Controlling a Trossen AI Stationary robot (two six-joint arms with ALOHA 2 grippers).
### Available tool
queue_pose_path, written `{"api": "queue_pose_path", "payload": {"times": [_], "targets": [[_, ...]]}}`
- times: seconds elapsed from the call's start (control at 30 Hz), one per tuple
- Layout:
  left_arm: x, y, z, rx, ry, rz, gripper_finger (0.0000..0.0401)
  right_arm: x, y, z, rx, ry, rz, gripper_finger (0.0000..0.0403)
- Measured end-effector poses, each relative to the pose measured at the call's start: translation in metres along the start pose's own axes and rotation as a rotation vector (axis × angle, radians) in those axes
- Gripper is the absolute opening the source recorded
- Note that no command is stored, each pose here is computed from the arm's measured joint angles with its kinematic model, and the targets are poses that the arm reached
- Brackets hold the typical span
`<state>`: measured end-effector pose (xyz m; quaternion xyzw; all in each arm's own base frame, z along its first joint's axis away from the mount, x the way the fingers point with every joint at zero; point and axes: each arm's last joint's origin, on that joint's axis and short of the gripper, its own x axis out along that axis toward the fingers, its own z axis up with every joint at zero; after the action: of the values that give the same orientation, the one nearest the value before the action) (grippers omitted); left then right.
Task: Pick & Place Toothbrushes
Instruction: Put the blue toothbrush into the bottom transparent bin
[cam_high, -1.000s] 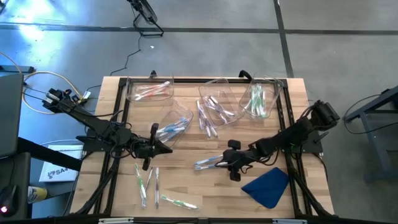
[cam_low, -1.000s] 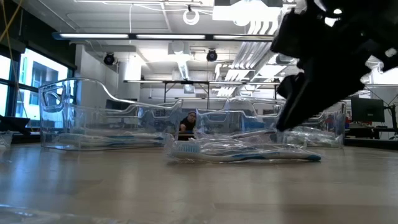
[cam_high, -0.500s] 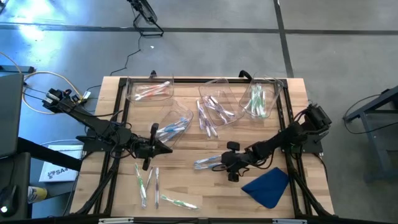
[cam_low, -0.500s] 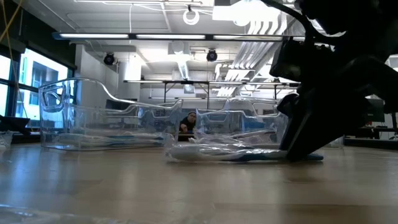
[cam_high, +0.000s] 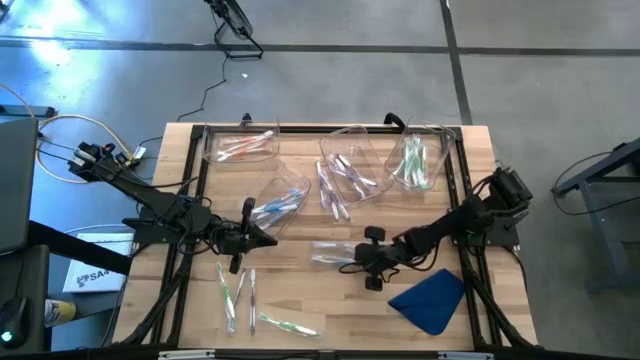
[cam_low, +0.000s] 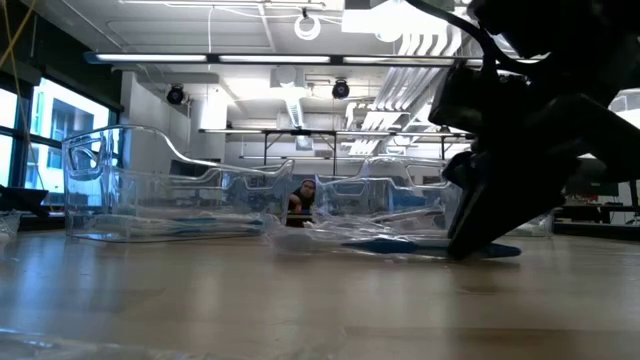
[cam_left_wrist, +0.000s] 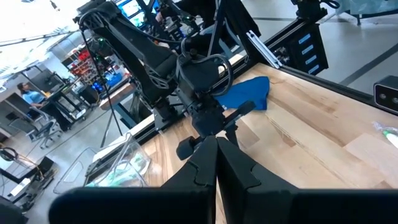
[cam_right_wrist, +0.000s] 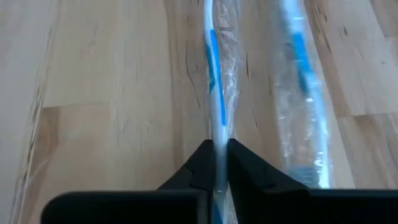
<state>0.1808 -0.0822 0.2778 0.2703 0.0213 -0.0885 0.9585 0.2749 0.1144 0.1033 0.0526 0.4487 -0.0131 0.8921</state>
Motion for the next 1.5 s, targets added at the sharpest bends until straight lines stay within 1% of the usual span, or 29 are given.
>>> {"api": "queue_pose_path", "payload": {"times": [0.07,0.2,0.5,0.67,0.83,0.97,1.13,1.27,1.4,1.5], "targets": [[0.0,0.0,0.0,0.0,0.0,-0.001,0.0,0.0,0.0,-0.001,-0.001,0.011,0.009,0.0019],[0.0,0.0,0.0,0.0,-0.001,-0.001,0.0,0.0,0.001,-0.001,-0.001,0.028,0.04,0.0023],[0.0,0.0,0.0,-0.002,-0.006,0.001,0.0,-0.014,0.003,0.004,0.0,0.03,0.121,0.0017],[0.0,0.002,0.003,-0.032,-0.033,0.012,0.0,-0.029,0.004,0.013,0.009,-0.027,0.155,0.0017],[-0.001,0.009,0.012,-0.06,-0.063,0.09,0.0,-0.043,0.003,0.022,-0.008,-0.085,0.175,0.0017],[-0.011,0.02,0.018,-0.084,-0.054,0.153,0.0,-0.056,-0.003,0.03,-0.009,-0.128,0.175,0.0017],[-0.039,0.039,0.006,-0.189,0.044,0.208,0.0,-0.067,-0.009,0.035,0.009,-0.153,0.164,0.0017],[-0.06,0.049,-0.003,-0.247,0.088,0.225,0.0,-0.075,-0.009,0.039,0.013,-0.198,0.164,0.0017],[-0.065,0.054,-0.003,-0.258,0.062,0.224,0.0,-0.081,-0.007,0.047,0.008,-0.283,0.19,0.0017],[-0.062,0.055,-0.004,-0.218,0.074,0.236,0.0,-0.083,-0.005,0.053,-0.026,-0.347,0.206,0.0017]]}}
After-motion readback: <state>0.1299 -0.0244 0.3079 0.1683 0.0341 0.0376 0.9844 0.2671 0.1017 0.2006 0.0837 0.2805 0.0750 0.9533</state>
